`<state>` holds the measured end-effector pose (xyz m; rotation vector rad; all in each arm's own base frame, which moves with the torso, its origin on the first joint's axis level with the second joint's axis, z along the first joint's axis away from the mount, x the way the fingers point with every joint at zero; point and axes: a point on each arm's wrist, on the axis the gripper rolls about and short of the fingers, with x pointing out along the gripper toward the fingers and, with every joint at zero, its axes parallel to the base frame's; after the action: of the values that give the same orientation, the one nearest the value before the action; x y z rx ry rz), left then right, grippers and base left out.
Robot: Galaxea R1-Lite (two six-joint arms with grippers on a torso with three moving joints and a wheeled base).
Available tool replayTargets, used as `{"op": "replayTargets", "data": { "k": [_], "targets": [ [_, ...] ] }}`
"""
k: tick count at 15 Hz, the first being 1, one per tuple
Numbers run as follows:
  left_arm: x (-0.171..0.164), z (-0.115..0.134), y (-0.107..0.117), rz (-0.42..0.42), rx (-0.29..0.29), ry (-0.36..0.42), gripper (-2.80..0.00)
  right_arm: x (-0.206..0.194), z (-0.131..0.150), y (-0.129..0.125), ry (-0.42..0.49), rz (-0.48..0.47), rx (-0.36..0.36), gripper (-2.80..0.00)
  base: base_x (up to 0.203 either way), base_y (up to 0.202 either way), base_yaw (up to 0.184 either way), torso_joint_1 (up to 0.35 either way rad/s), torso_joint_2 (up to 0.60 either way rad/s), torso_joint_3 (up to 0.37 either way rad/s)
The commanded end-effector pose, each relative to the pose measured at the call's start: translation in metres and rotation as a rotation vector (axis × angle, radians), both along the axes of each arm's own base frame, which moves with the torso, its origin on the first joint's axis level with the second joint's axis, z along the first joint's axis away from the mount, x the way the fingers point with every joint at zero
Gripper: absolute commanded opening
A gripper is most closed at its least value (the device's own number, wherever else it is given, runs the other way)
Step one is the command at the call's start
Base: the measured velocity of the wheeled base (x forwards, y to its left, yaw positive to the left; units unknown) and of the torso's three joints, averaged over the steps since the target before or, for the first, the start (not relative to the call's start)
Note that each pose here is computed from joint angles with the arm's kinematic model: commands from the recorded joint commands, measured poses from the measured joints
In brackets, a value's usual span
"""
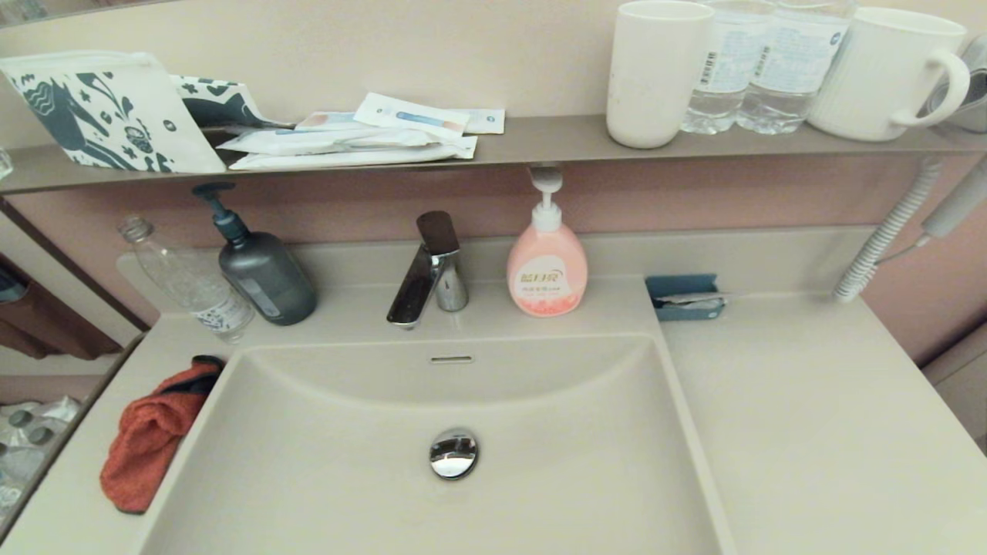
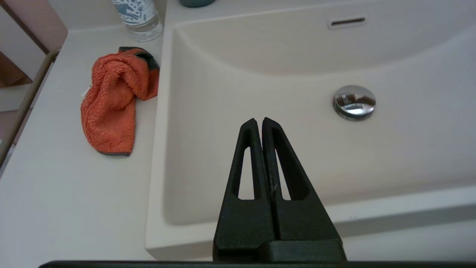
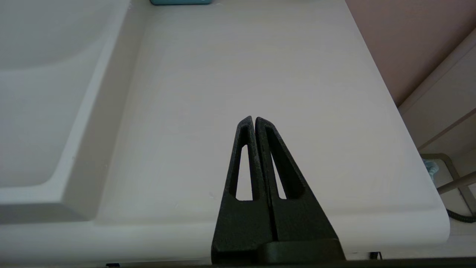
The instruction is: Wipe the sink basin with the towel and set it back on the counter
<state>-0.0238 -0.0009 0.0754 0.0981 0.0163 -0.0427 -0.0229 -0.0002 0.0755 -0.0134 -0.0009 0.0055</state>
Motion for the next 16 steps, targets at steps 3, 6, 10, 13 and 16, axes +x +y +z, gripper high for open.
{"op": "replayTargets", "data": {
  "k": [3,6,10,13,16],
  "targets": [
    [0.0003,0.0002,0.0004,0.018,-0.02,-0.002,-2.8,0.0001,0.0,0.0,0.001,0.001,0.0,-2.8,0.0,0.0,0.0,0.0,0.0,0.0],
    [0.0004,-0.0002,0.0004,0.018,-0.02,-0.001,-2.8,0.0001,0.0,0.0,0.001,0.001,0.0,-2.8,0.0,0.0,0.0,0.0,0.0,0.0],
    [0.0003,0.0002,0.0004,0.018,-0.02,-0.002,-2.8,0.0001,0.0,0.0,0.001,0.001,0.0,-2.8,0.0,0.0,0.0,0.0,0.0,0.0],
    [0.0004,-0.0003,0.0004,0.018,-0.02,-0.001,-2.8,0.0001,0.0,0.0,0.001,-0.001,0.004,-2.8,0.0,0.0,0.0,0.0,0.0,0.0],
    [0.0004,-0.0003,0.0004,0.018,-0.02,-0.001,-2.8,0.0001,0.0001,0.0,0.001,0.0,0.004,-2.8,0.0,0.0,0.0,0.0,0.0,0.0]
  ]
}}
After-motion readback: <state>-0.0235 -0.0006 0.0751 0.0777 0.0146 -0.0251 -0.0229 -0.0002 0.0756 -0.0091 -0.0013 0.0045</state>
